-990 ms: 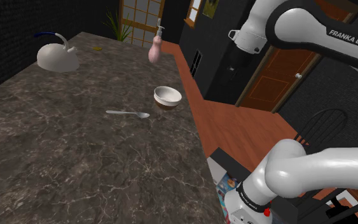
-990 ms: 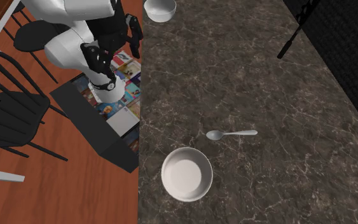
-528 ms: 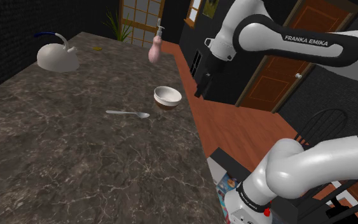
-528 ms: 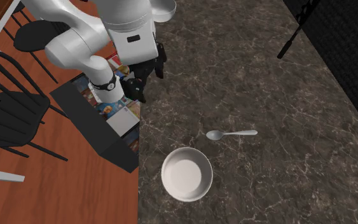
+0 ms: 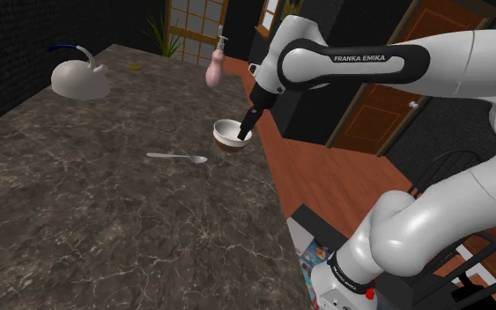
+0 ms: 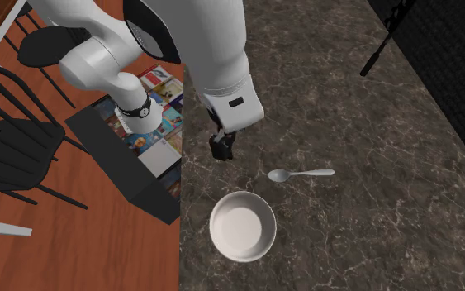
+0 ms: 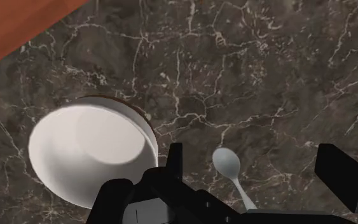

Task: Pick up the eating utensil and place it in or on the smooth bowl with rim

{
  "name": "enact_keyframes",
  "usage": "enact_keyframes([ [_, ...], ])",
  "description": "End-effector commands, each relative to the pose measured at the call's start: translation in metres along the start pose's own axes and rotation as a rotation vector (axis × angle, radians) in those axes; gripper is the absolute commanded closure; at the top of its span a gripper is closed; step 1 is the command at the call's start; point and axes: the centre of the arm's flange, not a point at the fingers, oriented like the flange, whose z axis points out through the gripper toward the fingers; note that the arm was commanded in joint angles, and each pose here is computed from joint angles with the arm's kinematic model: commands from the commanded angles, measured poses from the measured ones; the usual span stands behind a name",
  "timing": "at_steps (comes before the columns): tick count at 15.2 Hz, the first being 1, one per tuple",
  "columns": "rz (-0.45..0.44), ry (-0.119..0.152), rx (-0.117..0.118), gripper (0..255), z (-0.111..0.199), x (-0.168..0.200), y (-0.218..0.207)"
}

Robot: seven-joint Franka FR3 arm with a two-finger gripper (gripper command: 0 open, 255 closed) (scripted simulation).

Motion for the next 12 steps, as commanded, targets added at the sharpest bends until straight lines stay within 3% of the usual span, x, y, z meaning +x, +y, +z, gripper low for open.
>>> enact_keyframes([
  [1, -0.028, 0.010, 0.014, 0, 0.019, 0.018, 0.000],
  [12, -0.177, 0.057, 0.095, 0, 0.108, 0.124, -0.015],
])
